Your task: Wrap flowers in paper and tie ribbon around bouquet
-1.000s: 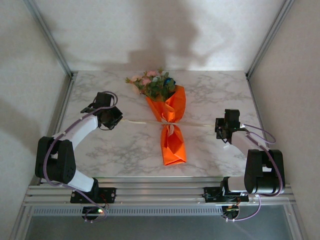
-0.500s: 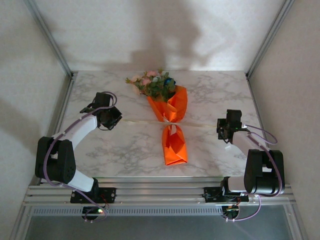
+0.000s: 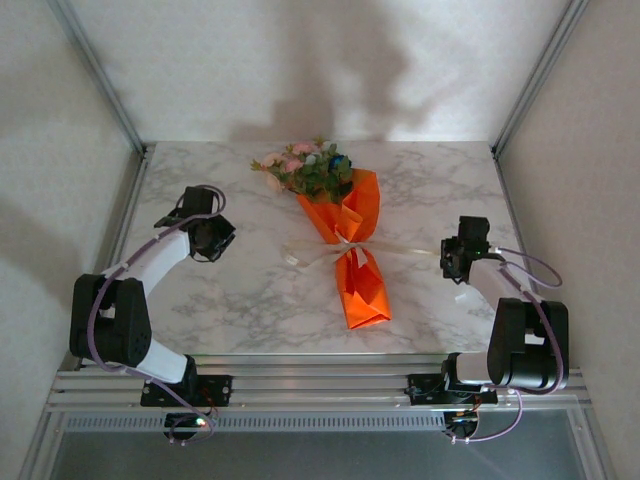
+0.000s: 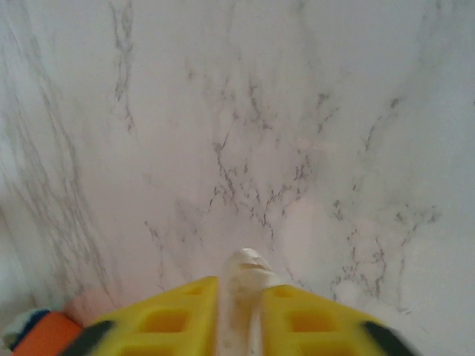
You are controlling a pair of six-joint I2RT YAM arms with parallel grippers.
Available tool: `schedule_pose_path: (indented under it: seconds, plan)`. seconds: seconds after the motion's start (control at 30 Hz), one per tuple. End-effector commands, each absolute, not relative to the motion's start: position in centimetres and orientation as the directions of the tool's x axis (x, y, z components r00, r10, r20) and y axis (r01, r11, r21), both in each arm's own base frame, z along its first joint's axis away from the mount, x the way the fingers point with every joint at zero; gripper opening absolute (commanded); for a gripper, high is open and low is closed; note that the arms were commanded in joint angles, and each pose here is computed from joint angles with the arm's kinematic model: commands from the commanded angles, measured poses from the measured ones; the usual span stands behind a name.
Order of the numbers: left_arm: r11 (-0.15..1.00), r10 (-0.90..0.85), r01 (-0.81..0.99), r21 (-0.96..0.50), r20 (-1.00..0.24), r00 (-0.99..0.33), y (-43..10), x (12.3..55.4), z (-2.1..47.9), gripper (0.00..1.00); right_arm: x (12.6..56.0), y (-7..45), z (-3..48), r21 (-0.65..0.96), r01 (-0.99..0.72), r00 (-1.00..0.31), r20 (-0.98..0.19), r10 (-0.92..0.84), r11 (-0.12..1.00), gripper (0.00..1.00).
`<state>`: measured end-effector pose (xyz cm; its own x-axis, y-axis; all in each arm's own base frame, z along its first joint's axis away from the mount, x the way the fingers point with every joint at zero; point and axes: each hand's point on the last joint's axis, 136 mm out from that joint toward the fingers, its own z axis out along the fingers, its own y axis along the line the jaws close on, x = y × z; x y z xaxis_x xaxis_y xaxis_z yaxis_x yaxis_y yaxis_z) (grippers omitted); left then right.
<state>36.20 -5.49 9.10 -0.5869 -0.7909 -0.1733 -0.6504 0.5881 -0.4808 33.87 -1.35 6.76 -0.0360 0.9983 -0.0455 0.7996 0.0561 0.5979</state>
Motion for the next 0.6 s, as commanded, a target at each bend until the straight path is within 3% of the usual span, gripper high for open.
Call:
schedule_pose_path:
  seconds: [0.0,0.07,0.17,0.2,0.23,0.27,0.43,0.57]
  plan:
    - [0.584,-0.786,-0.625,-0.517,-0.170,-0.595,-6.4,35.9,10.6,0.00,33.4,-1.8,9.2,0.581,0.807,-0.061,-0.088,0.994,0.101,0.35]
    - [0.588,-0.781,-0.607,-0.534,-0.181,-0.598,-6.7,36.0,11.5,0.05,33.5,-2.0,11.1,0.587,0.797,-0.083,-0.126,0.989,0.142,0.42]
    - [0.606,-0.764,-0.554,-0.571,-0.223,-0.606,-7.2,36.6,14.1,0.41,33.8,-2.3,14.3,0.584,0.777,-0.145,-0.198,0.969,0.236,0.53]
    - [0.611,-0.763,-0.536,-0.583,-0.252,-0.596,-7.1,36.8,15.3,0.65,33.9,-2.4,15.5,0.577,0.767,-0.178,-0.228,0.957,0.280,0.58]
    - [0.619,-0.758,-0.509,-0.599,-0.285,-0.586,-7.0,37.0,16.6,0.98,34.2,-2.4,16.9,0.577,0.746,-0.214,-0.267,0.940,0.333,0.86]
    - [0.625,-0.755,-0.485,-0.612,-0.316,-0.574,-6.9,37.2,17.7,1.00,34.5,-2.5,18.1,0.584,0.715,-0.243,-0.307,0.920,0.383,0.98]
    - [0.670,-0.739,-0.420,-0.612,-0.496,-0.456,-4.5,37.3,22.8,1.00,34.3,-2.6,24.1,0.579,0.535,-0.332,-0.526,0.783,0.615,0.99]
    - [0.691,-0.702,-0.506,-0.516,-0.646,-0.300,-0.2,35.5,24.4,1.00,31.9,-3.2,24.0,0.454,0.523,-0.412,-0.606,0.680,0.722,0.99]
